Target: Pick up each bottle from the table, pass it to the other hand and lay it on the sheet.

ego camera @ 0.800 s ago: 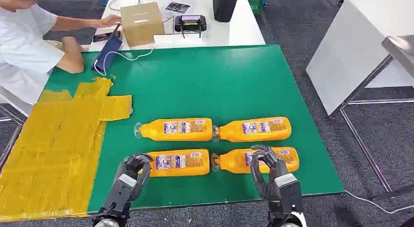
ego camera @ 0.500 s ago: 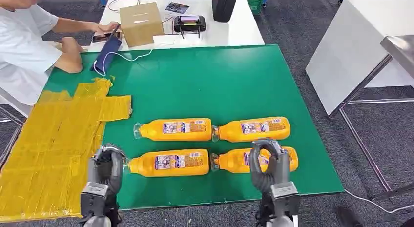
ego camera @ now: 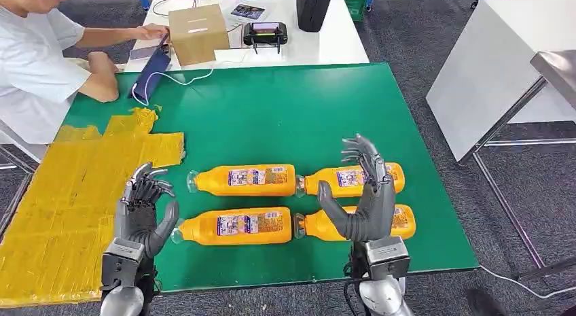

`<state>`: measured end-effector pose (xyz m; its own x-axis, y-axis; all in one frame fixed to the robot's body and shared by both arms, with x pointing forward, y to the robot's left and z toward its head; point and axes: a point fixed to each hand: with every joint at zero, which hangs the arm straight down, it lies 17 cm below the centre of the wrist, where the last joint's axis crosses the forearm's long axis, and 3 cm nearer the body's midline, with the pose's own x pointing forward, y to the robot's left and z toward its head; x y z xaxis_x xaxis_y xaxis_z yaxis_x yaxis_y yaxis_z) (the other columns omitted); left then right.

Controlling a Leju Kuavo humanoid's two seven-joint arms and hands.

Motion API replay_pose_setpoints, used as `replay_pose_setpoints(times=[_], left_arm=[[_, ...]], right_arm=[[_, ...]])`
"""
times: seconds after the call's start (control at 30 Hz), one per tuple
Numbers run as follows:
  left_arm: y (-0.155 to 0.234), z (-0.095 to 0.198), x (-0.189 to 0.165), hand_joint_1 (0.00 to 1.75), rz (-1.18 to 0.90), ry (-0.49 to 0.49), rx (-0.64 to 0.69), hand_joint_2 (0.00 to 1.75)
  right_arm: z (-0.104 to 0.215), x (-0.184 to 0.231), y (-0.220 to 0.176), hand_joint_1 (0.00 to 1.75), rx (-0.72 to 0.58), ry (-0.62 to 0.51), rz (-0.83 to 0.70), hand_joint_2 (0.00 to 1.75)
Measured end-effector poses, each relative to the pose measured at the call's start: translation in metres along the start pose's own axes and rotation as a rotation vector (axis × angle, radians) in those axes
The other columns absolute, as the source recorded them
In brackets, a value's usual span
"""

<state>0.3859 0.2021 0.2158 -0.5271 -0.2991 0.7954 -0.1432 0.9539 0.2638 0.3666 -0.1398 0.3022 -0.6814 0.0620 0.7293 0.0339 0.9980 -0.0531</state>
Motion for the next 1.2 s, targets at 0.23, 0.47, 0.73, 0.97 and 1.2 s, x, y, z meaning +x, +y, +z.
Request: replay_pose_setpoints(times=[0.23,0.47,0.73,0.97,1.2], left_arm=[[0.004,-0.01,0.003,0.0,0.016,-0.013,-0.007,1.75],[0.002,-0.034,0.026,0.0,0.072,-0.082,-0.026,1.75],[-0.007,-0.049,0.043,0.0,0.132,-0.125,-0.056,1.75],[-0.02,-0.062,0.055,0.0,0.193,-0.152,-0.08,1.75],[-0.026,-0.066,0.056,0.0,0.209,-0.157,-0.092,1.75]], right_arm=[[-0.017,-0.012,0.023,0.0,0.108,0.005,0.187,1.75],[-0.027,-0.081,0.101,0.0,0.467,0.024,0.644,1.75],[-0.008,-0.139,0.143,0.0,0.691,0.053,0.822,1.75],[0.015,-0.188,0.162,0.0,0.835,0.168,0.796,1.75],[0.018,-0.209,0.154,0.0,0.85,0.233,0.807,1.75]])
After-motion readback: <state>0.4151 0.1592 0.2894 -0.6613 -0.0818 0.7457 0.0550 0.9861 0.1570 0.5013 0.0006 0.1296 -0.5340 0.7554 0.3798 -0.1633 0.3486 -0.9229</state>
